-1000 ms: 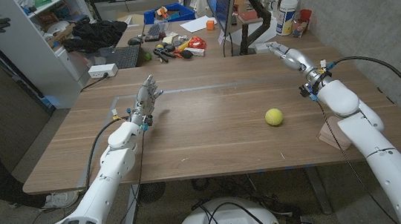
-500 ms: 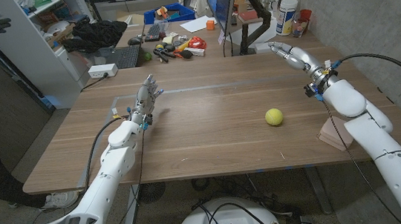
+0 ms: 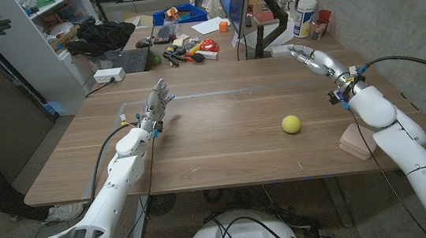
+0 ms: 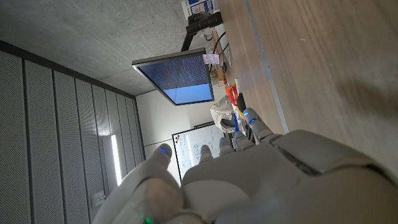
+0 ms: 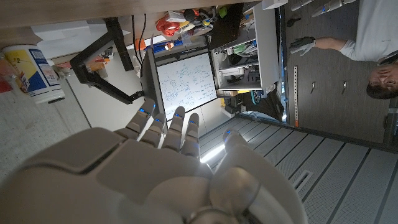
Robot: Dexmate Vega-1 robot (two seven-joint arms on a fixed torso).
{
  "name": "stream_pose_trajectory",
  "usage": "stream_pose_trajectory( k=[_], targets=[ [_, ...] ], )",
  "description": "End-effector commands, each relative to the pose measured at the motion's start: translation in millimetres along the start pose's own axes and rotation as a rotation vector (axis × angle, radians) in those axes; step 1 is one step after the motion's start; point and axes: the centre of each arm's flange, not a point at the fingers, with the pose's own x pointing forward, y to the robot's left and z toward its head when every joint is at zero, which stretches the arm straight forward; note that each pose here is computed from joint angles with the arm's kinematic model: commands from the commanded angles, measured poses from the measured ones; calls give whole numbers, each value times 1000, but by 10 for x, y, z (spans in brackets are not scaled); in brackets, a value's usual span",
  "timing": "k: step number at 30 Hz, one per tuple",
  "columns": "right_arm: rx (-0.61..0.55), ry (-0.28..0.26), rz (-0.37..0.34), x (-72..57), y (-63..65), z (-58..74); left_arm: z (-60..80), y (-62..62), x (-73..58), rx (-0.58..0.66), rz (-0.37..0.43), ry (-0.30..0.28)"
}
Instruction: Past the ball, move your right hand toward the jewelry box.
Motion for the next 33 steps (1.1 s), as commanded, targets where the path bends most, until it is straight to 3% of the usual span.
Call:
stream_pose_trajectory(
  k=[1, 33],
  targets=[
    [-75, -14, -6, -106, -76, 67, 19, -28, 2, 6, -2, 1],
    [-196, 5, -30, -444, -266, 71, 37, -85, 9, 16, -6, 2]
  ],
)
